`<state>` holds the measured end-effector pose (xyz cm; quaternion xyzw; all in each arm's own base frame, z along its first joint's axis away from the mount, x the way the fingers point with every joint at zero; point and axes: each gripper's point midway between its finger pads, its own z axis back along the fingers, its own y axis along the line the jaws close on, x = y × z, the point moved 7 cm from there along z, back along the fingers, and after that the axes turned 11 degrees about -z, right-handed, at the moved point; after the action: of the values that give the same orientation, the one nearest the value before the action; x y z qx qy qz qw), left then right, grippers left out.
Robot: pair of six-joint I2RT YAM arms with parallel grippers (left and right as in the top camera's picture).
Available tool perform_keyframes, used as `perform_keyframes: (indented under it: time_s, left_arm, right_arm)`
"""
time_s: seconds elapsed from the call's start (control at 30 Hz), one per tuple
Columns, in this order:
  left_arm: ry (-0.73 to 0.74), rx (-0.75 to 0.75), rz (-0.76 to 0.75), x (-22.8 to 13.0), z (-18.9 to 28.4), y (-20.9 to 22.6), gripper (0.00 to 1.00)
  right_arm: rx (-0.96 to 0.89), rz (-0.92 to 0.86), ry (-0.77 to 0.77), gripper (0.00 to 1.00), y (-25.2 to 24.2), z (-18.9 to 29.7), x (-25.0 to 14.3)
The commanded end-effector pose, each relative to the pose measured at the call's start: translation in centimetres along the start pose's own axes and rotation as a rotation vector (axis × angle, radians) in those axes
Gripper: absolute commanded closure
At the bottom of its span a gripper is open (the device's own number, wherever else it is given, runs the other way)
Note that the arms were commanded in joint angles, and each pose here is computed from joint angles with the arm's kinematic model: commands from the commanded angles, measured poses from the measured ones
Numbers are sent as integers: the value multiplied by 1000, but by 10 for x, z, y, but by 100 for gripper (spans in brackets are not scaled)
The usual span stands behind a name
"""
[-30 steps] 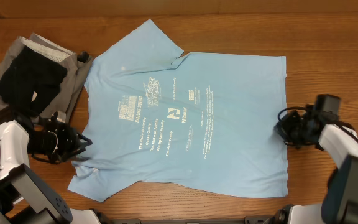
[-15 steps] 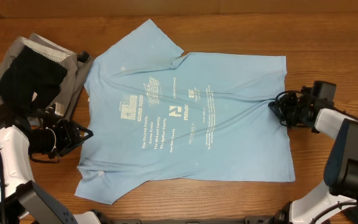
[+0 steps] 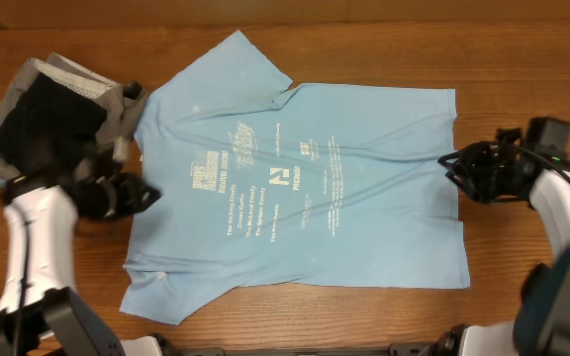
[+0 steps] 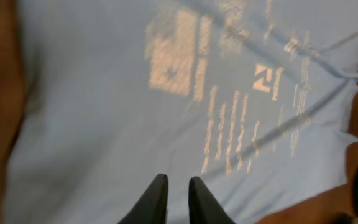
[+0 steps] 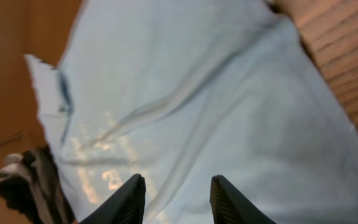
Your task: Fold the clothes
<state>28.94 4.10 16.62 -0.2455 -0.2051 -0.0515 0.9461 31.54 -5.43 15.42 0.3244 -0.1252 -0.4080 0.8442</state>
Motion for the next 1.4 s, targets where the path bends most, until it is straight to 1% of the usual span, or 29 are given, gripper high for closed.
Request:
perform_keyframes:
  time_s: [0.0,0.07,0.17,0.23,0.43,0.53,0.63,0.67,0.73,0.8,0.9,0.93,0.97,1.03,1.07,1.13,1.17,1.23,1.37]
  left_arm:
    - [25,44,-171,19,-28,-30,90]
    - [26,133,-272,33,-55,-43,92]
    - [42,175,-349,40,-88,-48,94]
    - [56,174,-365,41,-110,-43,94]
    - [100,169,-348,33,-160,-18,96]
    - [115,217,-340,30,-178,-1,96]
    - [134,318,-303,26,-186,17,96]
    - [134,400,-267,26,-186,28,96]
    - [115,473,-219,33,-180,38,96]
    - [86,462,-193,46,-173,42,96]
    - [74,388,-173,65,-162,38,96]
    - [76,364,-176,70,-160,34,95]
    - [83,318,-196,77,-156,27,91]
    - [97,283,-216,84,-151,19,84]
    - [104,266,-216,88,-149,14,82]
    - [118,212,-222,93,-142,2,77]
    - [120,182,-227,96,-137,-5,76]
    - [117,131,-233,102,-126,-19,73]
    - [84,72,-246,119,-91,-45,71]
  right_arm:
    - [66,102,-53,62,27,37,-14]
    - [67,104,-54,62,30,53,-29]
    - [67,106,-54,62,31,64,-41]
    - [65,107,-51,62,31,69,-46]
    - [50,108,-34,62,28,69,-50]
    - [50,111,-34,62,28,69,-50]
    - [28,116,-46,62,27,68,-50]
    - [2,127,-57,62,27,66,-50]
    - [-52,152,-81,58,26,60,-49]
    - [-116,184,-106,52,26,51,-48]
    - [-168,245,-130,45,32,30,-42]
    - [-177,259,-149,44,34,23,-38]
    - [-173,274,-168,44,37,12,-30]
    - [-144,285,-198,50,42,-5,-14]
    - [-134,286,-209,59,43,-13,-7]
    - [-106,263,-229,73,44,-31,8]
    - [-96,259,-232,78,43,-39,13]
    - [-64,247,-228,83,43,-57,22]
    - [-19,251,-210,85,37,-96,34]
